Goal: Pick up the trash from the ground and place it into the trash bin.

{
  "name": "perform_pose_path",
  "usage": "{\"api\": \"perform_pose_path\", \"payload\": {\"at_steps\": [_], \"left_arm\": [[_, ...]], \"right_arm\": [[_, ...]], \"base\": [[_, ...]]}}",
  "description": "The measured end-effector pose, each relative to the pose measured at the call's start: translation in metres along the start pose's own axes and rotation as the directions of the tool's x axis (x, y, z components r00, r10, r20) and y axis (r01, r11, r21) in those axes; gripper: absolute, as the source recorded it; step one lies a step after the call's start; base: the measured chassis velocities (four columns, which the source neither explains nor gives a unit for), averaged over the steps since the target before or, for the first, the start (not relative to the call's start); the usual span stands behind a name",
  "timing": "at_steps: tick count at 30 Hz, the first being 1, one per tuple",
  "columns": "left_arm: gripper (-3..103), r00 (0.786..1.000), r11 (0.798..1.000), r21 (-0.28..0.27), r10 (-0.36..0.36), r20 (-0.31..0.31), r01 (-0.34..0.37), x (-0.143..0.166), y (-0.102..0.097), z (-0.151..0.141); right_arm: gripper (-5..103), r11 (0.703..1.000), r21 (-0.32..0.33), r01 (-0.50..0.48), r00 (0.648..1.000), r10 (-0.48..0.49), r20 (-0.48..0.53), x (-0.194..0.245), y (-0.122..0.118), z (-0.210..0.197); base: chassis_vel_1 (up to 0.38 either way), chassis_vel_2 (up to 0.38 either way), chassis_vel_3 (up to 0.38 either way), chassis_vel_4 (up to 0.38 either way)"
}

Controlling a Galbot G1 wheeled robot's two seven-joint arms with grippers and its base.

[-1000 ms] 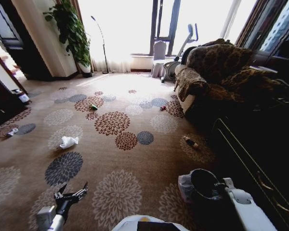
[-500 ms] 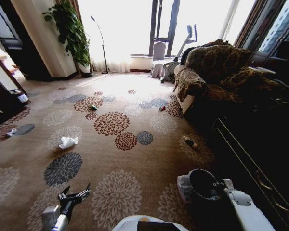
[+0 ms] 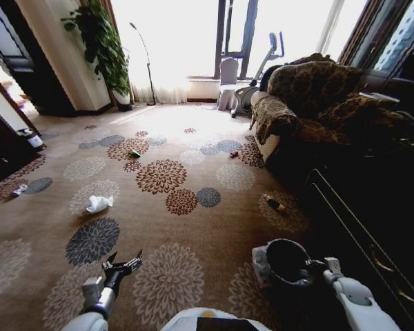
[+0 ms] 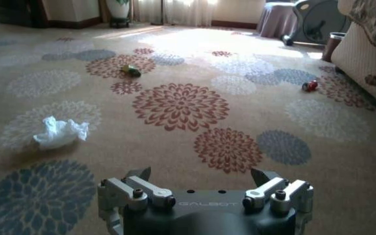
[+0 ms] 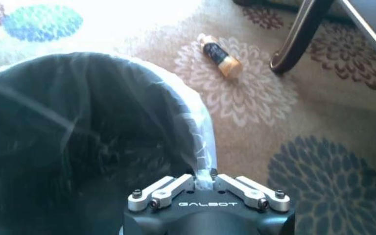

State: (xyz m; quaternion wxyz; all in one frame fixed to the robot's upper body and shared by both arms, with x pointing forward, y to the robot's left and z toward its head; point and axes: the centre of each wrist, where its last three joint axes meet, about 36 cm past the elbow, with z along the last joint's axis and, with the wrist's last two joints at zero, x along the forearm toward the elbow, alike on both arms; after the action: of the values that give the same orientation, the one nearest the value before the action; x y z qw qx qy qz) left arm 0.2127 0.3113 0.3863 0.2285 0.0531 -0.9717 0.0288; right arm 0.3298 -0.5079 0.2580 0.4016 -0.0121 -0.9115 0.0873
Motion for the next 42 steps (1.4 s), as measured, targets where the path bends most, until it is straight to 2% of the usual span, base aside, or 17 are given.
{"api": "perform_pose_path", "payload": {"at_steps": [6, 11, 12, 15, 19, 21, 22, 25, 27, 28, 30, 31, 34, 35, 38, 40, 42], "left_arm": [[100, 1.000, 1.000, 0.000, 0.012, 0.010, -0.012, -0.017, 0.005, 0.000], [100, 0.999, 1.000, 0.004, 0.020, 0.046, -0.020, -0.029, 0.005, -0.009], [100, 0.998, 1.000, 0.009, 0.025, 0.059, -0.026, -0.033, 0.003, -0.012], [100, 0.996, 0.999, 0.011, 0.031, 0.079, -0.032, -0.038, -0.002, -0.015], [100, 0.993, 0.999, 0.004, 0.033, 0.112, -0.034, -0.045, -0.008, -0.018], [100, 0.985, 0.999, -0.023, 0.032, 0.167, -0.028, -0.054, -0.016, -0.021], [100, 0.985, 0.999, -0.023, 0.032, 0.167, -0.028, -0.054, -0.016, -0.021], [100, 0.965, 0.996, -0.082, 0.047, 0.259, -0.027, -0.069, -0.026, -0.024], [100, 0.961, 0.996, -0.089, 0.051, 0.271, -0.027, -0.071, -0.027, -0.024], [100, 0.948, 0.994, -0.106, 0.069, 0.312, -0.037, -0.081, -0.034, -0.024], [100, 0.928, 0.993, -0.102, 0.097, 0.359, -0.064, -0.095, -0.046, -0.024], [100, 0.928, 0.993, -0.102, 0.097, 0.359, -0.064, -0.095, -0.046, -0.024], [100, 0.903, 0.990, -0.076, 0.138, 0.407, -0.116, -0.115, -0.068, -0.027], [100, 0.903, 0.990, -0.076, 0.138, 0.407, -0.116, -0.115, -0.068, -0.027], [100, 0.885, 0.984, -0.058, 0.175, 0.431, -0.166, -0.124, -0.088, -0.029], [103, 0.880, 0.982, -0.053, 0.184, 0.437, -0.179, -0.125, -0.094, -0.030], [101, 0.879, 0.981, -0.046, 0.188, 0.438, -0.187, -0.125, -0.099, -0.029]], "right_arm": [[0, 0.999, -0.045, -0.029, 0.999, 0.030, 0.035, 0.011, -0.005, 0.001], [0, 0.995, -0.093, -0.028, 0.991, 0.040, 0.126, 0.027, -0.008, -0.007], [0, 0.994, -0.111, -0.016, 0.982, 0.037, 0.184, 0.033, -0.006, -0.011], [0, 0.992, -0.124, 0.010, 0.966, 0.023, 0.257, 0.044, 0.003, -0.019], [0, 0.992, -0.123, 0.029, 0.953, 0.010, 0.304, 0.056, 0.013, -0.025], [0, 0.991, -0.122, 0.046, 0.939, -0.001, 0.343, 0.067, 0.026, -0.030], [0, 0.991, -0.122, 0.046, 0.939, -0.001, 0.343, 0.067, 0.026, -0.030], [0, 0.986, -0.147, 0.080, 0.913, -0.014, 0.407, 0.079, 0.043, -0.039], [0, 0.985, -0.151, 0.085, 0.910, -0.015, 0.415, 0.080, 0.046, -0.041], [0, 0.982, -0.159, 0.100, 0.896, -0.019, 0.443, 0.084, 0.053, -0.044], [0, 0.982, -0.158, 0.107, 0.877, -0.018, 0.481, 0.090, 0.062, -0.048], [0, 0.982, -0.158, 0.107, 0.877, -0.018, 0.481, 0.090, 0.062, -0.048], [0, 0.979, -0.171, 0.107, 0.851, -0.002, 0.525, 0.099, 0.070, -0.058], [0, 0.979, -0.171, 0.107, 0.851, -0.002, 0.525, 0.099, 0.070, -0.058], [0, 0.979, -0.179, 0.097, 0.841, 0.015, 0.541, 0.103, 0.075, -0.060], [0, 0.978, -0.183, 0.098, 0.840, 0.018, 0.543, 0.106, 0.078, -0.060], [0, 0.978, -0.187, 0.097, 0.837, 0.021, 0.547, 0.107, 0.081, -0.061]], "base": [[0.000, 0.000, 0.000, 0.000], [0.000, 0.000, 0.000, 0.000], [0.000, 0.000, 0.000, 0.000], [0.000, 0.000, 0.000, 0.000], [0.000, 0.000, 0.000, 0.000], [0.000, 0.000, 0.000, 0.000], [0.000, 0.000, 0.000, 0.000], [0.000, 0.000, 0.000, 0.000], [0.000, 0.000, 0.000, 0.000], [0.000, 0.000, 0.000, 0.000], [0.000, 0.000, 0.000, 0.000], [0.000, 0.000, 0.000, 0.000], [0.000, 0.000, 0.000, 0.000], [0.000, 0.000, 0.000, 0.000], [0.000, 0.000, 0.000, 0.000], [0.000, 0.000, 0.000, 0.000], [0.000, 0.000, 0.000, 0.000]]}}
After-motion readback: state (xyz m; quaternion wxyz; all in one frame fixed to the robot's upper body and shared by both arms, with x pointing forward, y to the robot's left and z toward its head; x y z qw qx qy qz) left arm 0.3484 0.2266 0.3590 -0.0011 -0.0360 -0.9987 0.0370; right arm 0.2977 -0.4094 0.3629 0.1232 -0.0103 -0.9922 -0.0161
